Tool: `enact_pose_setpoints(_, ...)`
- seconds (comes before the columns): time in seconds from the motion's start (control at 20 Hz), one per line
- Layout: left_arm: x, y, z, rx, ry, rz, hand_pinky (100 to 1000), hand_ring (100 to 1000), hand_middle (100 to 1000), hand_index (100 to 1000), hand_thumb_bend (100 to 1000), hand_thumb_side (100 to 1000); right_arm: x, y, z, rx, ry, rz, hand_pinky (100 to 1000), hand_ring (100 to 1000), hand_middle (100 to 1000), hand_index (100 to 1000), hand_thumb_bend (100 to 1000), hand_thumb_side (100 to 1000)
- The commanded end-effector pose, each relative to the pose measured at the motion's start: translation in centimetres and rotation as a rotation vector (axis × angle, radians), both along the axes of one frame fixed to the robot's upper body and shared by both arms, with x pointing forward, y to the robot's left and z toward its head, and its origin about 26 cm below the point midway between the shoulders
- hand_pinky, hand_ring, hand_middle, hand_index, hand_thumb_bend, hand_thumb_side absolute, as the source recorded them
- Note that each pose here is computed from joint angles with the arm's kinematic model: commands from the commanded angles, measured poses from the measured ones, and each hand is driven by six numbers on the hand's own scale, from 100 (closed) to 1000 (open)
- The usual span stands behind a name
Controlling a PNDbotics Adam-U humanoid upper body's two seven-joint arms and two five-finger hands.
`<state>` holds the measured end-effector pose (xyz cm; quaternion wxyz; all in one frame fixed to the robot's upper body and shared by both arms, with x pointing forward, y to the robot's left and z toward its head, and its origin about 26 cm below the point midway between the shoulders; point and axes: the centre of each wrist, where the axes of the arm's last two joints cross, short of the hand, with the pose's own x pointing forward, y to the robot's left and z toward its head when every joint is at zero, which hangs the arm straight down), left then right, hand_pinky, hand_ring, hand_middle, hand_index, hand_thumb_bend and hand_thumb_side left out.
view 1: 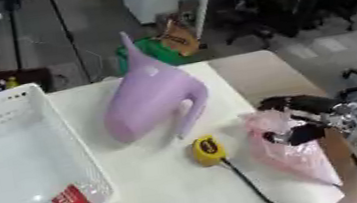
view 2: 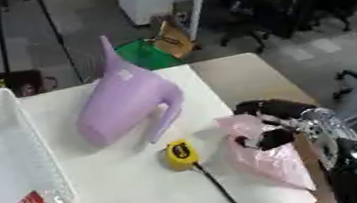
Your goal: Pick up objects on the table and place them in the box.
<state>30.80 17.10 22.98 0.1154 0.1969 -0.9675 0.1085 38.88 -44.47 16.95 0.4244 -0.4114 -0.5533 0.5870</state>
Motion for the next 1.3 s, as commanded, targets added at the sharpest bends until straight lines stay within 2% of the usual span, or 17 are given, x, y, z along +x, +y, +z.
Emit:
enact_pose_setpoints(0.05, -0.4, -0.2, 0.6, 0.004, -0.022, -0.014, 912, 953, 877, 777, 103, 1000, -1.2, -1.3, 4.5, -0.044, -0.123, -0.018, 938, 1000, 1000, 1000, 310, 852)
enact_pose_setpoints(0.2, -0.4, -0.2, 0.6, 0.006, -0.022, -0.014, 912, 952, 876, 777, 103, 1000, -1.9, -1.5, 6.3, -0.048, -0.182, -0.033, 946, 1000, 1000, 1000, 311, 849)
enact_pose_setpoints(0.3, -0.4, -0.2, 0.6, 0.007, -0.022, -0.014, 912, 952, 876, 777, 103, 1000, -2.3, -1.8, 6.8, -0.066, -0.194, -0.068, 962, 1000, 1000, 1000, 319, 844)
enact_pose_setpoints(0.4, -0.4, -0.2, 0.6, 0.007, -0.02, -0.014, 912, 953, 877, 777, 102, 1000, -2.5, -2.4, 6.8, -0.089, -0.193, -0.112, 976, 1000, 1000, 1000, 325, 843)
enact_pose_setpoints(0.7, -0.4, -0.3, 0.6, 0.008, -0.018, -0.015, 912, 953, 878, 778, 102, 1000, -2.6, -2.8, 6.7, -0.107, -0.22, -0.145, 974, 1000, 1000, 1000, 321, 842)
enact_pose_setpoints(0.75, -0.4, -0.3, 0.6, 0.008, -0.018, -0.015, 913, 953, 879, 778, 100, 1000, -2.7, -3.2, 6.8, -0.119, -0.218, -0.165, 1000, 921, 1000, 1000, 326, 863)
enact_pose_setpoints(0.8, -0.4, -0.3, 0.7, 0.007, -0.019, -0.016, 913, 953, 879, 778, 100, 1000, -2.7, -3.5, 6.7, -0.136, -0.219, -0.189, 1000, 921, 1000, 1000, 326, 863)
enact_pose_setpoints(0.85, -0.4, -0.3, 0.7, 0.007, -0.019, -0.017, 913, 954, 879, 778, 100, 1000, -2.7, -3.7, 6.6, -0.152, -0.223, -0.208, 1000, 879, 1000, 1000, 323, 880)
enact_pose_setpoints(0.95, -0.4, -0.3, 0.7, 0.006, -0.018, -0.018, 914, 954, 880, 778, 100, 1000, -2.5, -4.0, 6.1, -0.189, -0.238, -0.237, 1000, 854, 1000, 1000, 326, 880)
enact_pose_setpoints(1.3, -0.4, -0.4, 0.7, 0.005, -0.017, -0.022, 914, 955, 880, 779, 100, 1000, -1.4, -4.6, 3.6, -0.234, -0.206, -0.231, 1000, 916, 1000, 1000, 312, 896)
